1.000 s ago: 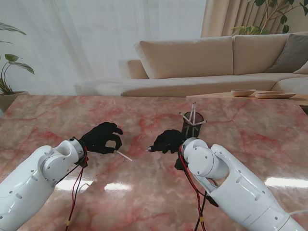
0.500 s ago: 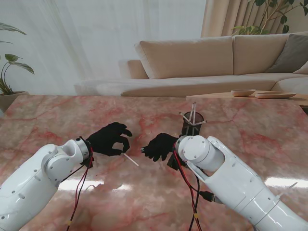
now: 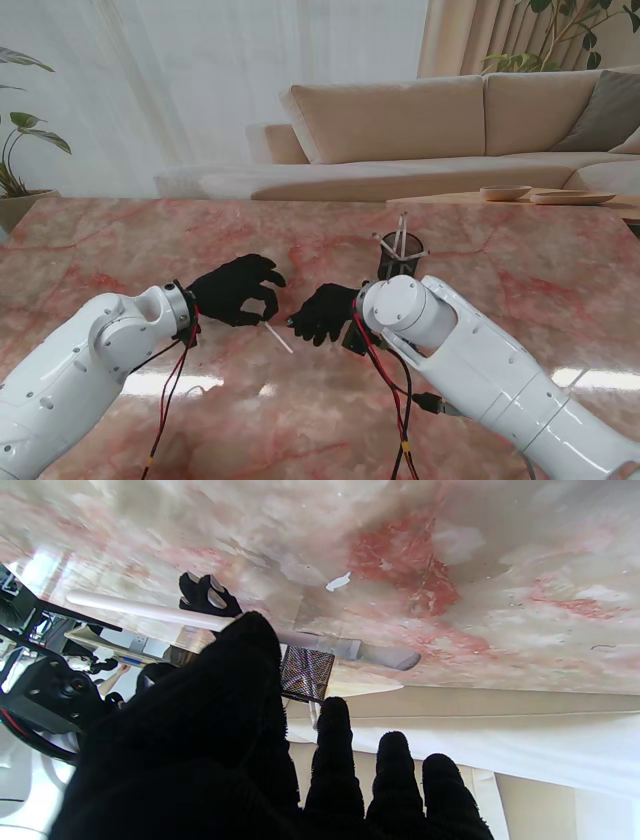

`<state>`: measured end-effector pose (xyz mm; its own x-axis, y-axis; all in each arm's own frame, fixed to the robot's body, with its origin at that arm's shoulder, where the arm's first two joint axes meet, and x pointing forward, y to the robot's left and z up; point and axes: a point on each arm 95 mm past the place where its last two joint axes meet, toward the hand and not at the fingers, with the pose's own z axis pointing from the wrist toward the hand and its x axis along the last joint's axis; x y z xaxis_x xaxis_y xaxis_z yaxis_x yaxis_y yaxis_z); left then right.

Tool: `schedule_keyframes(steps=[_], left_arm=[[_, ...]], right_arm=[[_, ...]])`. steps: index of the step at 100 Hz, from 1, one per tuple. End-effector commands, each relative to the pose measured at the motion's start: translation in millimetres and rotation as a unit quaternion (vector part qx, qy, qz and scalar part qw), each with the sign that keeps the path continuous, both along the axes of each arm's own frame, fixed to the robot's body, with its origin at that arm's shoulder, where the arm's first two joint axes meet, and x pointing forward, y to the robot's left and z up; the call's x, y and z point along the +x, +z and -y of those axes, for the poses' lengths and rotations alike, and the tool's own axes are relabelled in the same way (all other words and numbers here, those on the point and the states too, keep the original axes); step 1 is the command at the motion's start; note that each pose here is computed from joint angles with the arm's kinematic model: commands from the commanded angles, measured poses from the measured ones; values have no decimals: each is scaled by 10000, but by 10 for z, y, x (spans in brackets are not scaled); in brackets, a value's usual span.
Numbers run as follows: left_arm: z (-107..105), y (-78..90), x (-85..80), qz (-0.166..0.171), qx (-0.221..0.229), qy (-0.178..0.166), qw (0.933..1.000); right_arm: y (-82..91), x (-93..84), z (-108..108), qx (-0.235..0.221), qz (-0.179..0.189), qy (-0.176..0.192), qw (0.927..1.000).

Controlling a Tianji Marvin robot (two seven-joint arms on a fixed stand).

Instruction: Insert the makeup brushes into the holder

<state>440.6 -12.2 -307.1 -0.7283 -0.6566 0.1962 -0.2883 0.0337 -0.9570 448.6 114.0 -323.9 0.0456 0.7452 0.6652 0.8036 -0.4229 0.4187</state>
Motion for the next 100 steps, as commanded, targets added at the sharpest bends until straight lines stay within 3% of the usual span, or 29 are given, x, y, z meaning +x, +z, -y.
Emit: schedule_keyframes(steps=[1, 46, 100], left_arm=[[32, 41, -1, 61, 41, -79, 9999], [95, 109, -7, 260, 275, -335, 9987], [123, 158, -8, 405, 487, -505, 9967]], right_arm=[[-28, -17, -29, 30, -163, 69, 9998], [-59, -9, -153, 54, -401, 285, 9988], [-89, -29, -279, 228, -522, 185, 9982]])
